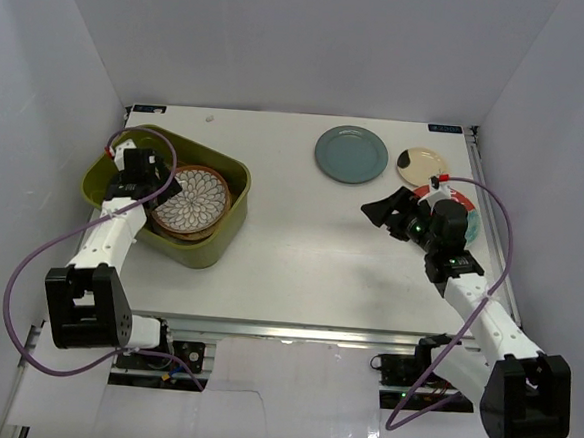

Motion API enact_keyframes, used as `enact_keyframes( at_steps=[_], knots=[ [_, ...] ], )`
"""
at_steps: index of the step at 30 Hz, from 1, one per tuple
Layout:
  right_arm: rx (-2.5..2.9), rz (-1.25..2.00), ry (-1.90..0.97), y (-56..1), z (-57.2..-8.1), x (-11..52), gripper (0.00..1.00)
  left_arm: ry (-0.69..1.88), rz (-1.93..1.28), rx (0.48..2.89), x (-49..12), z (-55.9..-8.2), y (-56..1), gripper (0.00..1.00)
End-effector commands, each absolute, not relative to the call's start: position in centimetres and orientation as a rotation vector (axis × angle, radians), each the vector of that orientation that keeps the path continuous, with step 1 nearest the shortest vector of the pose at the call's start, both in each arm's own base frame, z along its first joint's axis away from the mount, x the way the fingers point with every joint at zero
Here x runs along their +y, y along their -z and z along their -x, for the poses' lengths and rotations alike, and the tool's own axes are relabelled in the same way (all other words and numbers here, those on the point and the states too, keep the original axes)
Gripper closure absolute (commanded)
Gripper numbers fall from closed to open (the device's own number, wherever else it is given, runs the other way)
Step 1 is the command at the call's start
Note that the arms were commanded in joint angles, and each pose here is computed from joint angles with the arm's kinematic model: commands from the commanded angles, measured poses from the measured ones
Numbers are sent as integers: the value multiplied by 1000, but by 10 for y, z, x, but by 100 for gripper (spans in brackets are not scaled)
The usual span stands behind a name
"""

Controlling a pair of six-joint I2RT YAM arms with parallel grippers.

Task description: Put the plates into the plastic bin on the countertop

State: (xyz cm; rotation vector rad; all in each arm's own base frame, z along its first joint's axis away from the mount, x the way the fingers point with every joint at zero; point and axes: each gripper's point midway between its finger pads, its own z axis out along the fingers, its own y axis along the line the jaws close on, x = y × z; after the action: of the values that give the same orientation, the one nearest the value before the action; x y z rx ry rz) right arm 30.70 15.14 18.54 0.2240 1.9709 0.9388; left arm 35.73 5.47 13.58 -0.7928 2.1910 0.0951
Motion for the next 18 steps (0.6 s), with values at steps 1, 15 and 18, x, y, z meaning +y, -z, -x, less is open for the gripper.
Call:
enact_keyframes(
  at_steps=[1,15,18],
  knots=[
    [1860,-297,-917,-195,-327,148,14,-80,779,2117,56,-365,-154,2],
    [1857,-685,-780,-137,-401,132,11,108,748,1753,47,-365,-252,2],
    [1839,-745,-760,-128,-416,131,12,175,710,1718,37,-361,-269,2]
  ],
)
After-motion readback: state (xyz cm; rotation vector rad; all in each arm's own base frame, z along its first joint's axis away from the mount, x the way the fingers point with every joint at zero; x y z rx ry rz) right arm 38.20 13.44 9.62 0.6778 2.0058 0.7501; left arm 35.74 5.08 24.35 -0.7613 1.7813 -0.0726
